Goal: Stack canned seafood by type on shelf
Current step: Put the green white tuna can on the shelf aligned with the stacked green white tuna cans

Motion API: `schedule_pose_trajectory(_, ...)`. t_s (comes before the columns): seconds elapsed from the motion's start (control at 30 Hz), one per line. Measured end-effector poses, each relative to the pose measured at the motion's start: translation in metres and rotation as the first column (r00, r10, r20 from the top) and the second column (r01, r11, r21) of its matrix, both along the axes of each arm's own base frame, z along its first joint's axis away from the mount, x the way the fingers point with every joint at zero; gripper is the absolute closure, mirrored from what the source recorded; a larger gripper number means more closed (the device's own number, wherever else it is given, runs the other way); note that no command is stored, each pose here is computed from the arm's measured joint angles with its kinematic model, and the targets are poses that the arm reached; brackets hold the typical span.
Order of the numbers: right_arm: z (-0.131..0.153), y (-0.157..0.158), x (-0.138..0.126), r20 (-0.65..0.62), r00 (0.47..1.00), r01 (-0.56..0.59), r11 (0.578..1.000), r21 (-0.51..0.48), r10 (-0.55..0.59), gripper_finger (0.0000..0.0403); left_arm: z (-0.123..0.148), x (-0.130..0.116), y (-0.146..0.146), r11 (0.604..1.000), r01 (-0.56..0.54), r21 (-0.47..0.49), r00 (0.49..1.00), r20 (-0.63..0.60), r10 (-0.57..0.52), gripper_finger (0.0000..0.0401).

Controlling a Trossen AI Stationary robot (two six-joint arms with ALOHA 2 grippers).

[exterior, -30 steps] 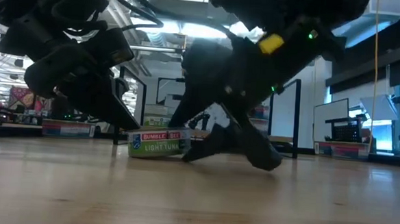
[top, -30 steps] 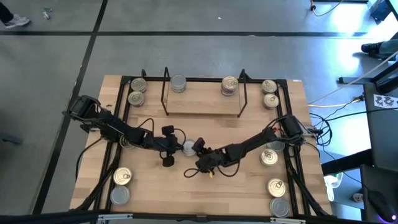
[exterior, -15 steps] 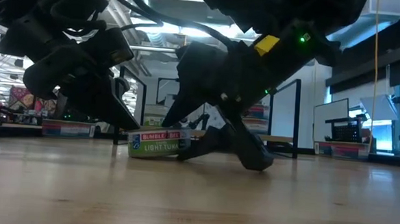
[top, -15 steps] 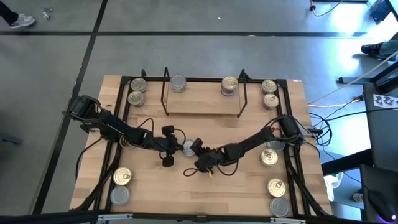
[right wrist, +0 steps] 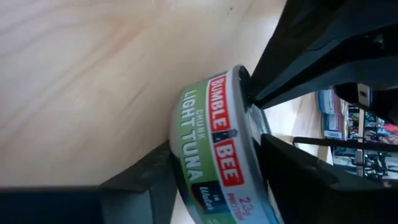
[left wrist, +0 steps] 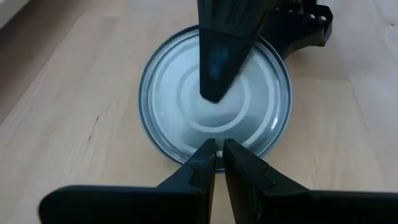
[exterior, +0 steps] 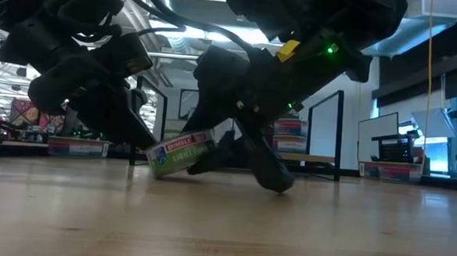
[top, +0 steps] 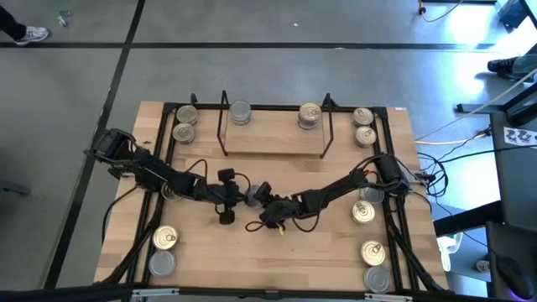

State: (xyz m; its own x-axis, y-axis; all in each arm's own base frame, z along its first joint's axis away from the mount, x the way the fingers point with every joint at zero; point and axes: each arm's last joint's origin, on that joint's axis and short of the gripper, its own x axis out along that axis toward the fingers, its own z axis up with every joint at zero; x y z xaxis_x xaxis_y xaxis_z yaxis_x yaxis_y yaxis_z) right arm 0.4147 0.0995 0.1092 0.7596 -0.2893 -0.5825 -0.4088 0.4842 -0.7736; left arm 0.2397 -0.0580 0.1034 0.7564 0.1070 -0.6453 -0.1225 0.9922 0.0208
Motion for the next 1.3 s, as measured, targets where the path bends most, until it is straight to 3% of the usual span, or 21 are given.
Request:
schedule_pose_trajectory(0.17,0.000,-0.002,0.000,0.006,1.000,0.025,1.000,-0.011,-0.025,0.0241,0.001,0.000,0.001,1.000,-0.015,0.011,1.000,0.007,0.015,0.0368)
schedule_pose_trajectory(0.43,0.001,0.001,0.000,0.025,0.998,0.052,0.999,0.005,-0.052,0.0244,0.005,0.000,0.001,0.999,-0.027,0.021,0.999,0.023,0.027,0.0368)
schedule_pose_trajectory(0.87,0.015,-0.002,0.006,0.013,0.999,0.053,0.998,-0.035,-0.052,0.0267,0.044,-0.022,0.008,0.998,-0.050,0.050,0.998,0.043,0.048,0.0368)
schedule_pose_trajectory(1.3,0.071,-0.060,0.012,0.130,0.976,0.177,0.984,-0.008,-0.174,0.0267,0.064,-0.058,0.020,0.978,-0.211,0.000,0.977,-0.040,0.211,0.0368)
